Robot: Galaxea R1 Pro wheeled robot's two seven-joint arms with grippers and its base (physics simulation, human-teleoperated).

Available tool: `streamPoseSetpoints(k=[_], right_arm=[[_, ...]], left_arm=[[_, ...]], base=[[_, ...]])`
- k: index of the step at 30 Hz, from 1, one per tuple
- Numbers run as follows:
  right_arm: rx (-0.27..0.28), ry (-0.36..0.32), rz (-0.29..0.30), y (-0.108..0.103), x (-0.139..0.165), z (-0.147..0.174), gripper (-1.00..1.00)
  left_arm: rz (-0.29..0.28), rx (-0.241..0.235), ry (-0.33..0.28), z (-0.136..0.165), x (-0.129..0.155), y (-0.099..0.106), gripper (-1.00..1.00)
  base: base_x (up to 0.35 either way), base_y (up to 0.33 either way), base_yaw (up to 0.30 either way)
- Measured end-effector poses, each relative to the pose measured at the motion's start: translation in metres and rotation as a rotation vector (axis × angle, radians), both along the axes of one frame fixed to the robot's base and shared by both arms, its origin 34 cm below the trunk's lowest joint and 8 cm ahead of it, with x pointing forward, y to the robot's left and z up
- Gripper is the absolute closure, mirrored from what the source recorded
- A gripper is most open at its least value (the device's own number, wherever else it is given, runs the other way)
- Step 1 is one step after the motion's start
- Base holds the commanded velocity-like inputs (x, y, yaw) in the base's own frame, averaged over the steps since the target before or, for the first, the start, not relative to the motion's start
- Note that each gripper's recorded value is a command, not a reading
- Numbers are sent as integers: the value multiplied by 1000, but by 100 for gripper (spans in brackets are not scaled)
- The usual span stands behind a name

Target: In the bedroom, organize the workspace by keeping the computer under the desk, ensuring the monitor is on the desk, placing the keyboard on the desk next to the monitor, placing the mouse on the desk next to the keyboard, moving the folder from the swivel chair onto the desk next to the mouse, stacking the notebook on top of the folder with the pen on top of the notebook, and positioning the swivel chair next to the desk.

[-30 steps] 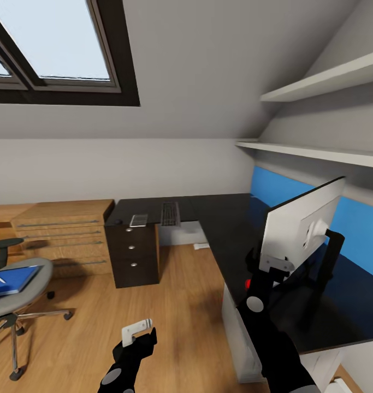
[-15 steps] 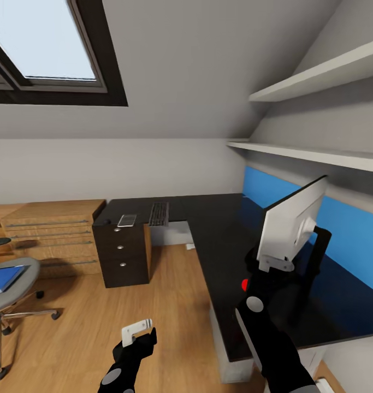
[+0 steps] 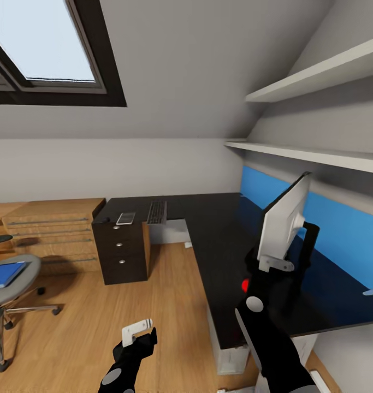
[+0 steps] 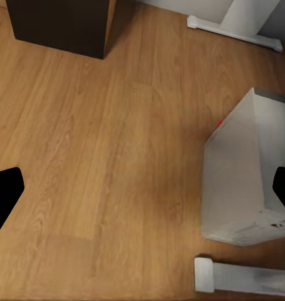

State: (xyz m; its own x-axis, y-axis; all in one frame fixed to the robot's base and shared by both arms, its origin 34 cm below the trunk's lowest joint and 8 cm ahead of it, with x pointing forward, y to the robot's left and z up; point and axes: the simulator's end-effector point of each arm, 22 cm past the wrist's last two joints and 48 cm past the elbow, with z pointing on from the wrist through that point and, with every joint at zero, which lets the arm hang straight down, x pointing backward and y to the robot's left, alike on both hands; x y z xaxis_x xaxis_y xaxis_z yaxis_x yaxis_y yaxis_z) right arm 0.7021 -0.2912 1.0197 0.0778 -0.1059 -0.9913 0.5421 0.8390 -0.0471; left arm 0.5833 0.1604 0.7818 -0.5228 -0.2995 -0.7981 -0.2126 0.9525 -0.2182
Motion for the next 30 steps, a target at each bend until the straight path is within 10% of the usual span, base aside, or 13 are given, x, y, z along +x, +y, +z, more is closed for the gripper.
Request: streamPoseSetpoints(k=[30], right_arm=[[-3,-3,3,2,0,2,-100]], left_arm=[[2,1,-2,1,0,0,-100]], base=[[-66,-201,0]])
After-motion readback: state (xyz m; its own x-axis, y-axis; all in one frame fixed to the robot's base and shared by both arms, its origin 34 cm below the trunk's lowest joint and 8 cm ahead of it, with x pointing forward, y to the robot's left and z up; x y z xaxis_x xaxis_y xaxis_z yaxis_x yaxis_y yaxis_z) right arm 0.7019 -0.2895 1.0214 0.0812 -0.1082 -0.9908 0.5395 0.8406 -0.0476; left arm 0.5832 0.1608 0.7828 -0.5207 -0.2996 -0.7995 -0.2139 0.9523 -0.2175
